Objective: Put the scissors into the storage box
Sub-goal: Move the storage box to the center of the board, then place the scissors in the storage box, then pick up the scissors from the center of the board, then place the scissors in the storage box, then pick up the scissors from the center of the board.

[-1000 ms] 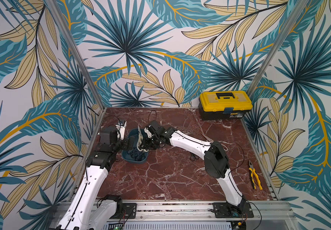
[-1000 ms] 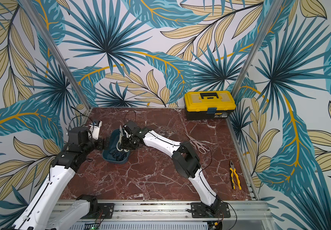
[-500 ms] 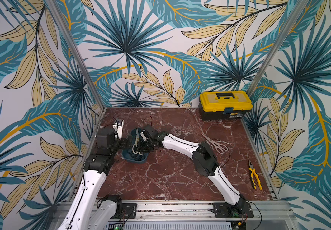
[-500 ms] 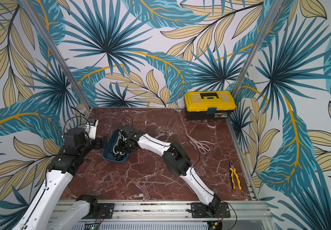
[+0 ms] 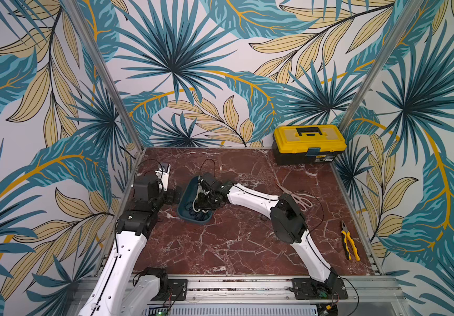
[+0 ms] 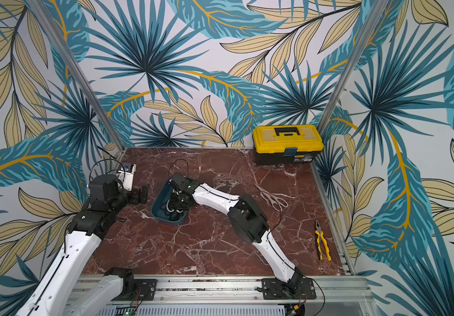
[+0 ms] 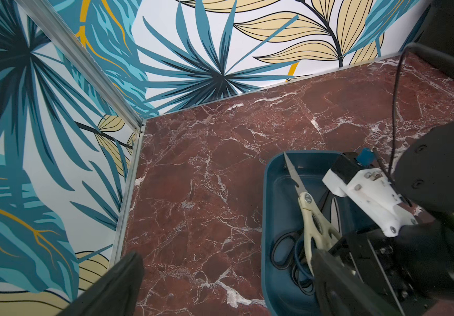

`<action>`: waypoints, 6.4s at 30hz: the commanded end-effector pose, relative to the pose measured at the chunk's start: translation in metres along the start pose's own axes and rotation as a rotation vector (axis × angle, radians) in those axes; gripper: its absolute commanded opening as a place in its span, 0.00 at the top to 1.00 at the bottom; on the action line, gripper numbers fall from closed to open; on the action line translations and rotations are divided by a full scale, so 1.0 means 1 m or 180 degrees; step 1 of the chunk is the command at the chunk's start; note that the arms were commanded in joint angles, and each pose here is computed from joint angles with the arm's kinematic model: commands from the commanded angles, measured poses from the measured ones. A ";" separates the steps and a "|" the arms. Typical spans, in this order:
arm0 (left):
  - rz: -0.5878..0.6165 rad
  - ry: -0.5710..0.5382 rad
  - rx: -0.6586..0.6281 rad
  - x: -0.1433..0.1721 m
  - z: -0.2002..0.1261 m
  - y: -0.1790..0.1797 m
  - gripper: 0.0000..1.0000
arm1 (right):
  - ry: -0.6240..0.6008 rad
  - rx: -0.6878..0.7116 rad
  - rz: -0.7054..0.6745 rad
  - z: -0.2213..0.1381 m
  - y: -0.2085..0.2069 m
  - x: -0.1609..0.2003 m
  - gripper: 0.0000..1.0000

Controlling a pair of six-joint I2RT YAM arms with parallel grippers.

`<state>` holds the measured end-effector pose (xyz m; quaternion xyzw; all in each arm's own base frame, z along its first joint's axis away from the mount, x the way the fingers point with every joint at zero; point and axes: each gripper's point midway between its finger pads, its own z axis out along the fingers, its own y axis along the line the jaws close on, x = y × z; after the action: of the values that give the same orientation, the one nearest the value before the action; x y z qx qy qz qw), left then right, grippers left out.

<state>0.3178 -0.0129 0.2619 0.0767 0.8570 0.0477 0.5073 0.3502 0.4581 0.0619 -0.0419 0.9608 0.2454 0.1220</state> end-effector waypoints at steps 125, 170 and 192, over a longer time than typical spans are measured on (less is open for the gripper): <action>0.0393 0.0538 -0.0069 0.024 0.017 -0.011 0.00 | -0.0146 0.0320 -0.0666 -0.143 -0.066 0.000 1.00; 0.0562 -0.0474 0.2714 -0.024 -0.030 -0.345 0.00 | -0.0457 0.1519 0.0172 -0.254 -0.349 -0.034 0.32; 0.0493 -0.0387 0.2709 0.004 -0.031 -0.360 0.00 | -0.0056 0.1083 0.1421 -0.205 -0.431 -0.007 0.35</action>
<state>0.2576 -0.3704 0.2133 0.3583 0.7625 -0.2759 0.4627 0.3852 -0.0283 0.0448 0.1779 0.9763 0.0814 0.0924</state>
